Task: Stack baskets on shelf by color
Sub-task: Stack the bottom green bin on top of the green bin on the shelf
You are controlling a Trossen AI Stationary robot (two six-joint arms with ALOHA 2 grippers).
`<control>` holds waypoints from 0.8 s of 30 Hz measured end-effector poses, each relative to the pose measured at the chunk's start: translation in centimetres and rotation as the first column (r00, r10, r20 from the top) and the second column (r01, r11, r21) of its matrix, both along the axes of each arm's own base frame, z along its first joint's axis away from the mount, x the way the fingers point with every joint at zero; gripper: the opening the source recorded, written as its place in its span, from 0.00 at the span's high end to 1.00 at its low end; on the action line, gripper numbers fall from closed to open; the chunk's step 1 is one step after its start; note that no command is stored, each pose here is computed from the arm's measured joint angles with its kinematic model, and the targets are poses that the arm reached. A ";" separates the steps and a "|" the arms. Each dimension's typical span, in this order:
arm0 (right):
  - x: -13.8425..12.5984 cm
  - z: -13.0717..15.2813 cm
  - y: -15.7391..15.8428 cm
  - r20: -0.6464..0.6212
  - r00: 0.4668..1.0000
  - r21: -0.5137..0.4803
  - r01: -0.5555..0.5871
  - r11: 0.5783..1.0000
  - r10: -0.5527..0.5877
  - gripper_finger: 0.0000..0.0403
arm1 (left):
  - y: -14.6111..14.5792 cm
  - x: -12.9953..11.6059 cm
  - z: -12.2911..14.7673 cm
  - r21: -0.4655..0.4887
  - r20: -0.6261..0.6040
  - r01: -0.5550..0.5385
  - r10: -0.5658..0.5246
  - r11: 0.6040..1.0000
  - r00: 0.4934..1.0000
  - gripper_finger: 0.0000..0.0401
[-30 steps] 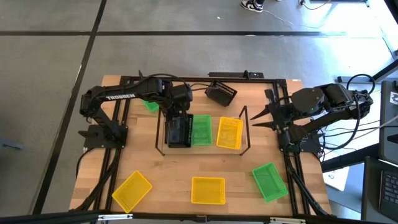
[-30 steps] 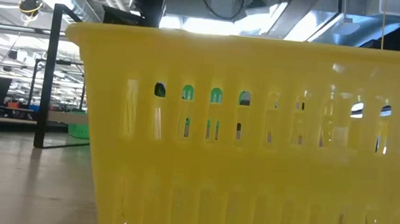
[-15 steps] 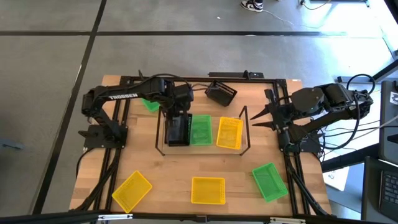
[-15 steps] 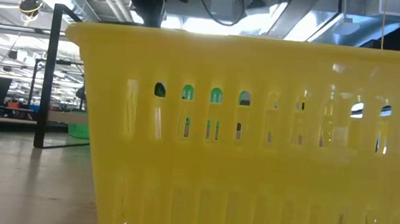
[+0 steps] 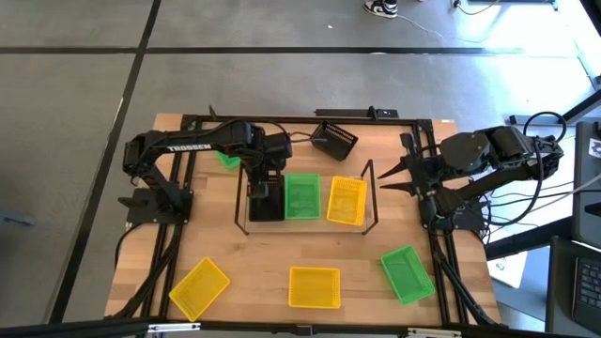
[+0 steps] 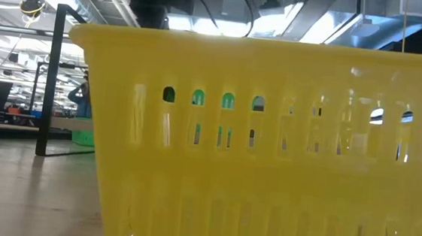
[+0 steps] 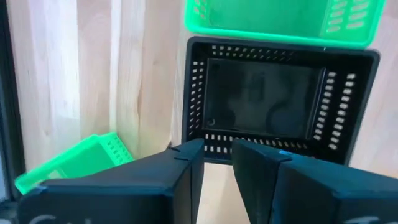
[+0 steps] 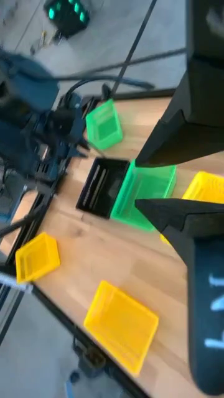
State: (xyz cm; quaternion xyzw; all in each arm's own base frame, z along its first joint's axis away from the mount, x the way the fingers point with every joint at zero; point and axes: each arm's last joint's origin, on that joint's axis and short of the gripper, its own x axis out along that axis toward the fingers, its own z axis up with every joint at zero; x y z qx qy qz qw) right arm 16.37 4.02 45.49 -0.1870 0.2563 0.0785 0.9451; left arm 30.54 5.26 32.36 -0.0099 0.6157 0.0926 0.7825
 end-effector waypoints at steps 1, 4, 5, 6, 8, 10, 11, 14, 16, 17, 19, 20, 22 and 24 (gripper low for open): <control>0.0 0.0 -0.1 0.003 1.000 -0.007 0.019 1.000 -0.019 0.77 | 0.0 -0.1 0.1 -0.005 0.006 -0.022 0.022 1.000 1.000 0.82; 0.1 0.0 -0.4 0.013 0.993 0.005 0.115 0.993 -0.116 0.77 | 0.0 -0.3 0.7 -0.014 0.024 -0.067 0.067 0.998 0.997 0.82; 0.1 0.0 -0.6 0.014 0.989 0.019 0.146 0.989 -0.146 0.77 | 0.0 -0.5 1.3 -0.015 0.047 -0.077 0.078 0.997 0.996 0.82; 0.1 0.0 -0.8 0.012 0.985 0.035 0.171 0.985 -0.172 0.77 | 0.0 -0.6 1.9 -0.016 0.082 -0.088 0.089 0.996 0.993 0.82; 0.1 -0.2 -1.2 -0.016 0.981 0.045 0.195 0.980 -0.195 0.77 | -0.2 -0.9 3.1 -0.016 0.136 -0.096 0.097 0.995 0.986 0.82; -0.1 -0.5 -1.3 -0.066 0.981 0.060 0.187 0.981 -0.183 0.77 | -0.6 -1.1 3.9 -0.014 0.175 -0.084 0.085 0.996 0.981 0.82; -0.3 -0.8 -1.3 -0.096 0.979 0.076 0.185 0.980 -0.178 0.77 | -0.9 -1.3 4.4 -0.012 0.200 -0.075 0.076 0.997 0.977 0.82; -0.7 -1.4 -1.2 -0.190 0.968 0.146 0.196 0.970 -0.167 0.77 | -1.9 -2.3 5.8 -0.013 0.255 -0.052 0.053 0.999 0.965 0.82; -1.1 -1.7 -1.2 -0.254 0.951 0.186 0.224 0.957 -0.174 0.77 | -2.6 -2.8 6.4 -0.026 0.288 -0.052 0.058 0.998 0.956 0.83; -1.3 -1.9 -1.2 -0.285 0.943 0.202 0.236 0.950 -0.174 0.77 | -3.0 -3.1 6.7 -0.035 0.299 -0.056 0.064 0.998 0.952 0.83; -1.6 -2.2 -1.2 -0.337 0.923 0.223 0.270 0.937 -0.186 0.77 | -3.6 -3.7 7.3 -0.055 0.330 -0.065 0.080 0.996 0.941 0.83; -1.7 -2.4 -1.2 -0.359 0.913 0.232 0.286 0.930 -0.192 0.77 | -3.9 -4.1 7.7 -0.063 0.343 -0.067 0.084 0.996 0.935 0.83; -2.0 -2.6 -1.2 -0.398 0.896 0.244 0.313 0.918 -0.199 0.77 | -4.5 -4.5 8.1 -0.070 0.367 -0.074 0.094 0.995 0.925 0.83; -2.1 -2.7 -1.1 -0.432 0.885 0.266 0.308 0.913 -0.173 0.77 | -5.0 -5.0 8.4 -0.056 0.384 -0.086 0.101 0.995 0.918 0.83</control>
